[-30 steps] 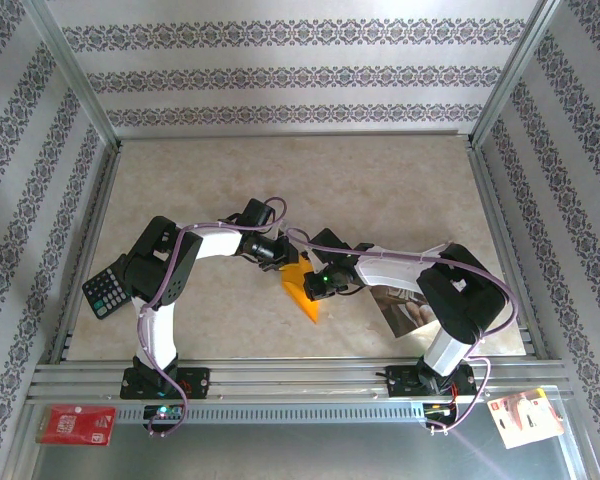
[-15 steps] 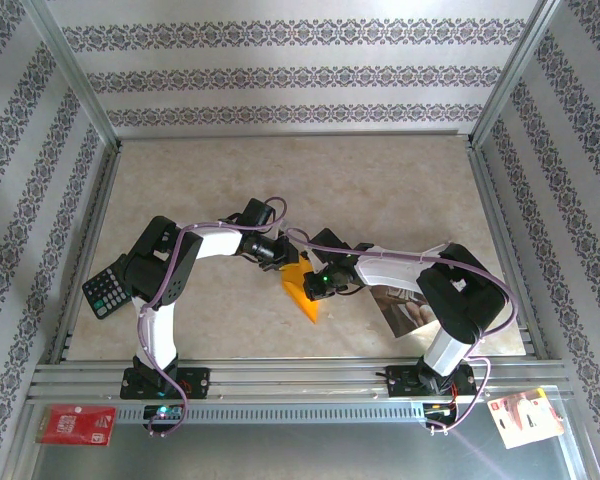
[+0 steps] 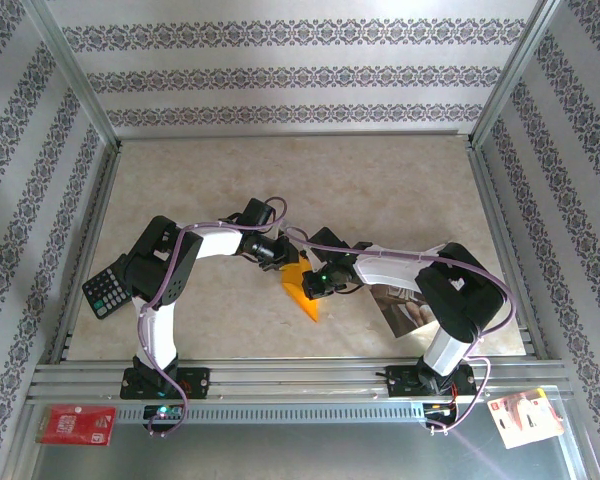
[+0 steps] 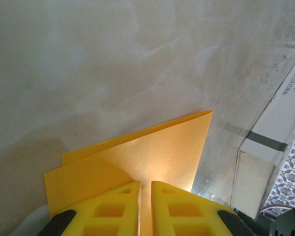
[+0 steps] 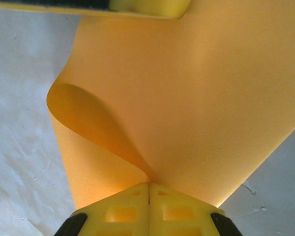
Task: Fold a paper plane with a square sheet of paper (pick it up from the middle)
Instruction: Third fold the triangle at the center of the table.
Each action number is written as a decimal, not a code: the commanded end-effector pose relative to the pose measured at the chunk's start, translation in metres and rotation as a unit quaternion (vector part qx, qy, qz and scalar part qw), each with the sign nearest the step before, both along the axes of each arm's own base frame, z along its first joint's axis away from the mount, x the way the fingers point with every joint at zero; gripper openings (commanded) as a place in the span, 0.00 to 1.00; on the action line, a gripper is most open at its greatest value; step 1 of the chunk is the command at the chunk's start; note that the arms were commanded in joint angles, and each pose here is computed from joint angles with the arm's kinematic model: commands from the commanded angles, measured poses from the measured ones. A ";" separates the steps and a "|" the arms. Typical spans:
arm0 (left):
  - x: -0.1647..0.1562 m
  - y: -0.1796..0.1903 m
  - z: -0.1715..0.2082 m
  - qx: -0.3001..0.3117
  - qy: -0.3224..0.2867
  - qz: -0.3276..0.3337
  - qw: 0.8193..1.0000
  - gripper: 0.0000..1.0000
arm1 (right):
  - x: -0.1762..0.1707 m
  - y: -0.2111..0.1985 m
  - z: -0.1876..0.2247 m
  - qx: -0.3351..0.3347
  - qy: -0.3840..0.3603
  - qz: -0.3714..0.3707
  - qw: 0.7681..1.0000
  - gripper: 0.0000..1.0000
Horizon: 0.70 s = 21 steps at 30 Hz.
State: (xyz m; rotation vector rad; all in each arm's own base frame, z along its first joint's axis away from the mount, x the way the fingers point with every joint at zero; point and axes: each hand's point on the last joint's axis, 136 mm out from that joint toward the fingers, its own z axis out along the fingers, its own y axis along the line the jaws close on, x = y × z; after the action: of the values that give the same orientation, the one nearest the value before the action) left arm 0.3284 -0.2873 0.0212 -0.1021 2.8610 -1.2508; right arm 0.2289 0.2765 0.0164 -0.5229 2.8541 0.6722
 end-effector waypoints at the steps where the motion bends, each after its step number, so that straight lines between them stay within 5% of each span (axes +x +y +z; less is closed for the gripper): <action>1: -0.016 0.004 -0.022 0.035 0.033 -0.007 0.999 0.13 | -0.005 -0.002 -0.005 -0.008 0.004 0.007 1.000 0.06; 21: -0.015 0.003 -0.020 0.035 0.032 -0.007 0.999 0.13 | -0.013 -0.014 -0.014 -0.022 0.011 -0.006 1.000 0.05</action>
State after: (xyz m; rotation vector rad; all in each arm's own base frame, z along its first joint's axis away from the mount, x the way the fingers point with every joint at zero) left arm 0.3285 -0.2874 0.0213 -0.1018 2.8611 -1.2503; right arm 0.2279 0.2757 0.0147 -0.5181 2.8415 0.6814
